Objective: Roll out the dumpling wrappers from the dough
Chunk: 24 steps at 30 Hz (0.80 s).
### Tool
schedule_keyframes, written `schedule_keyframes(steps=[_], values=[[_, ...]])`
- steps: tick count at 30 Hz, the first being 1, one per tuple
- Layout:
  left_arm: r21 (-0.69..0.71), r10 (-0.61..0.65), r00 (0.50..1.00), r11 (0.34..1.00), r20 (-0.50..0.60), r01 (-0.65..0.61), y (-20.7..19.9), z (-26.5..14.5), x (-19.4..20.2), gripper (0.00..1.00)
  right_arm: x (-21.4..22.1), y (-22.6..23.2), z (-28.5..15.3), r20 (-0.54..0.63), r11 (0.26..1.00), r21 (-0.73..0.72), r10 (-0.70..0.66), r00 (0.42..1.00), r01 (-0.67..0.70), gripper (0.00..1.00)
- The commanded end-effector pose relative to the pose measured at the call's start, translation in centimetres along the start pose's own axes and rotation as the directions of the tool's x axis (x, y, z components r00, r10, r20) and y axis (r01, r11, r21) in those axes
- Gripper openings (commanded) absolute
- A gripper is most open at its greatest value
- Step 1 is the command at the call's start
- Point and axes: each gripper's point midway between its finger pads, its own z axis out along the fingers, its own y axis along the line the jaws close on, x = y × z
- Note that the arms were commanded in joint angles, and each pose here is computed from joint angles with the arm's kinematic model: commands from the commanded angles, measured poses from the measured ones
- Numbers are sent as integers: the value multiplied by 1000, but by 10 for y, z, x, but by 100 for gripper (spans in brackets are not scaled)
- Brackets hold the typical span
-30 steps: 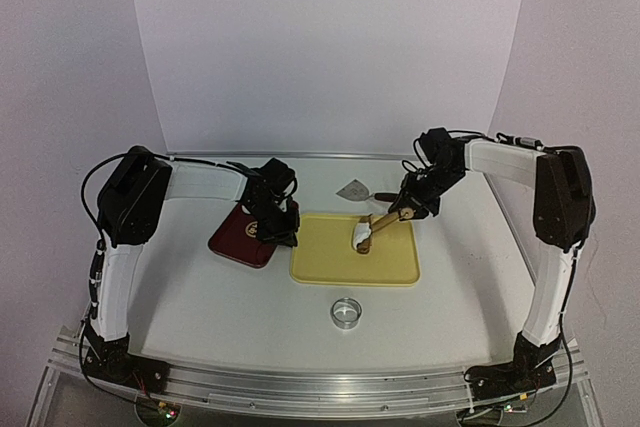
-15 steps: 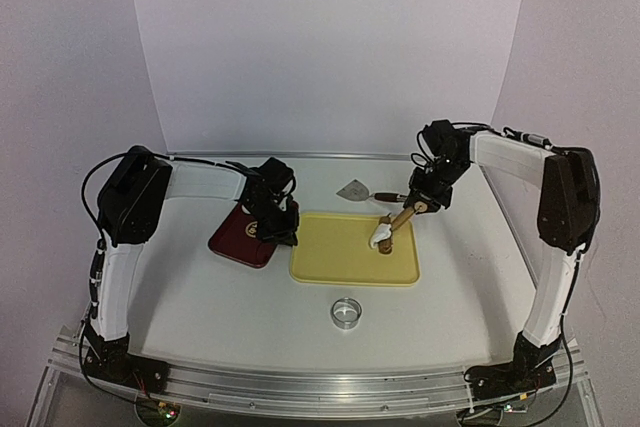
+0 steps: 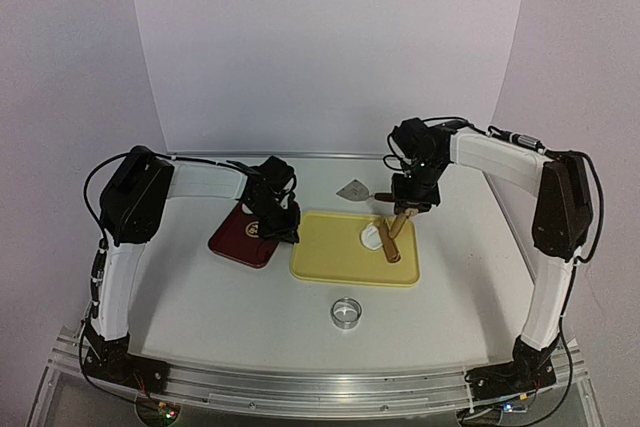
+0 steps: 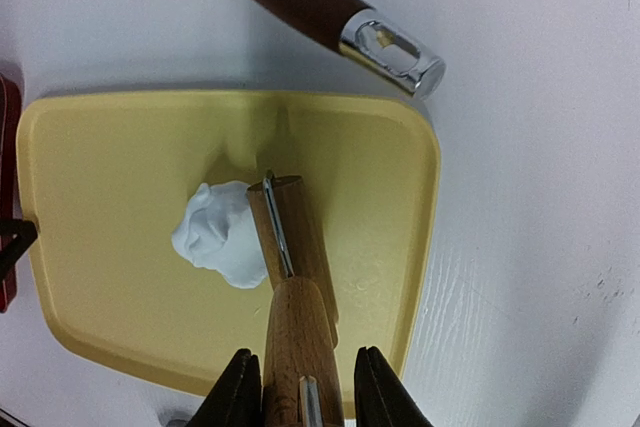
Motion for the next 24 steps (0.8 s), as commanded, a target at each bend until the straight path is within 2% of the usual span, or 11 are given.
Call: schedule_keyframes(steps=[1,3,6,11,14,19,24], values=[[73,73,996,994,45,-76,-24,-5,-11,0,2,3,-33,41,996,20,-88,995,87,0],[91,88,995,992,48,-92,-27,-7,-10,0,-1,9,-43,61,996,-11,-90,994,91,0],[131,172,983,975,70,-180,-37,-8,-9,0,-6,12,-59,85,996,-28,-80,993,83,0],[152,357,931,919,73,-365,-41,-3,-3,0,-10,12,-78,94,996,-24,-80,992,82,0],[149,421,905,892,66,-426,-40,-1,-1,0,-13,15,-92,104,995,-48,-78,992,83,0],[142,448,892,881,53,-451,-39,1,0,0,-6,20,-97,52,992,-103,-64,997,69,0],[116,406,912,905,49,-409,-34,1,-2,0,15,10,-79,-94,981,-187,26,995,-44,0]])
